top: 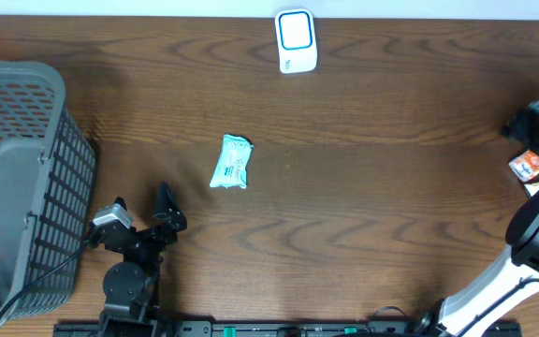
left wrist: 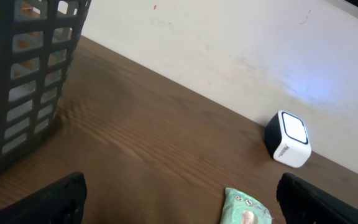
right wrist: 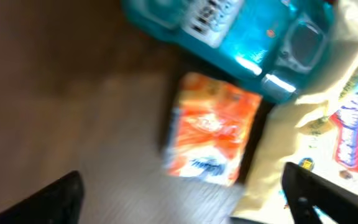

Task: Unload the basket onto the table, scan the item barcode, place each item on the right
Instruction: 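Carry the orange box right and drop it at the table edge, then move the right gripper over the green wipe pack and grasp it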

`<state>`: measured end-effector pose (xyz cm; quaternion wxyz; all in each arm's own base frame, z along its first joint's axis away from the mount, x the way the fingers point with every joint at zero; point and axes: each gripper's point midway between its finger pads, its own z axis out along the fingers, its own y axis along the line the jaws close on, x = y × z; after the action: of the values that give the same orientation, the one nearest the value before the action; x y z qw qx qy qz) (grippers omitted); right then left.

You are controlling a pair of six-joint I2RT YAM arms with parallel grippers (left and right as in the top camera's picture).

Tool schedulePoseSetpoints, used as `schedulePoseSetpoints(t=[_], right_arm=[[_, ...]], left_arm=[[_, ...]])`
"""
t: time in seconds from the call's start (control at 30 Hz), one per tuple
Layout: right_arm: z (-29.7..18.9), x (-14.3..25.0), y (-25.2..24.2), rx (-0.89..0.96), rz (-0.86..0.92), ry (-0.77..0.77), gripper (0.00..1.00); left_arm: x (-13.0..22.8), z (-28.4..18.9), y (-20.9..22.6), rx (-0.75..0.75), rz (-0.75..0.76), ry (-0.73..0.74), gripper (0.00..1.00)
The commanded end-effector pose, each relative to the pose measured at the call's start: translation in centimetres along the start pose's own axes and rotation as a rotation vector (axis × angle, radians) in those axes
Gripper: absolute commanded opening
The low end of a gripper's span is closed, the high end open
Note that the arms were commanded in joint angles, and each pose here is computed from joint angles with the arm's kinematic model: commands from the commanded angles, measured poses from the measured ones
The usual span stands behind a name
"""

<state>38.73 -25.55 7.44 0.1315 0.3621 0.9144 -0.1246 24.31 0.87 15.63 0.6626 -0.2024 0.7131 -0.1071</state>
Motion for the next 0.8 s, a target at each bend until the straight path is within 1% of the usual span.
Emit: schedulePoseSetpoints(t=[0.0,0.03,0.1,0.17,0.23,0.37,0.47,0.53,0.63,0.67,0.7,0.77], right_arm=[[-9.2,-2.8,5.5,-0.374,0.090,-0.093,0.99],[-12.8,-2.0,8.6,-0.584,0.103,-0.057,0.99],[-16.4,-0.6,11.8,-0.801,0.085,0.006,0.99],[-19.2,1.5,14.7,-0.969,0.034,0.089,0.99],[-20.8,3.9,17.2,-1.045,-0.018,0.172,0.99],[-21.9,9.8,22.1,-1.058,-0.156,0.293,0.99],[-22.2,14.6,26.0,-1.052,-0.291,0.335,0.99],[-22.2,17.5,28.3,-1.033,-0.384,0.320,0.99],[-21.5,21.7,31.5,-0.982,-0.519,0.256,0.99],[-21.2,25.2,33.2,-0.947,-0.572,0.241,0.99],[-21.1,27.3,34.2,-0.940,-0.598,0.235,0.99],[-21.1,30.1,35.2,-0.933,-0.624,0.231,0.98]], left_arm=[[1.5,0.1,0.9,-0.032,0.005,0.041,0.98],[1.5,0.1,0.9,-0.032,0.005,0.041,0.98],[1.5,0.1,0.9,-0.032,0.005,0.041,0.98],[1.5,0.1,0.9,-0.032,0.005,0.041,0.98],[1.5,0.1,0.9,-0.032,0.005,0.041,0.98],[1.5,0.1,0.9,-0.032,0.005,0.041,0.98],[1.5,0.1,0.9,-0.032,0.005,0.041,0.98],[1.5,0.1,0.9,-0.032,0.005,0.041,0.98],[1.5,0.1,0.9,-0.032,0.005,0.041,0.98],[1.5,0.1,0.9,-0.032,0.005,0.041,0.98],[1.5,0.1,0.9,-0.032,0.005,0.041,0.98],[1.5,0.1,0.9,-0.032,0.005,0.041,0.98]])
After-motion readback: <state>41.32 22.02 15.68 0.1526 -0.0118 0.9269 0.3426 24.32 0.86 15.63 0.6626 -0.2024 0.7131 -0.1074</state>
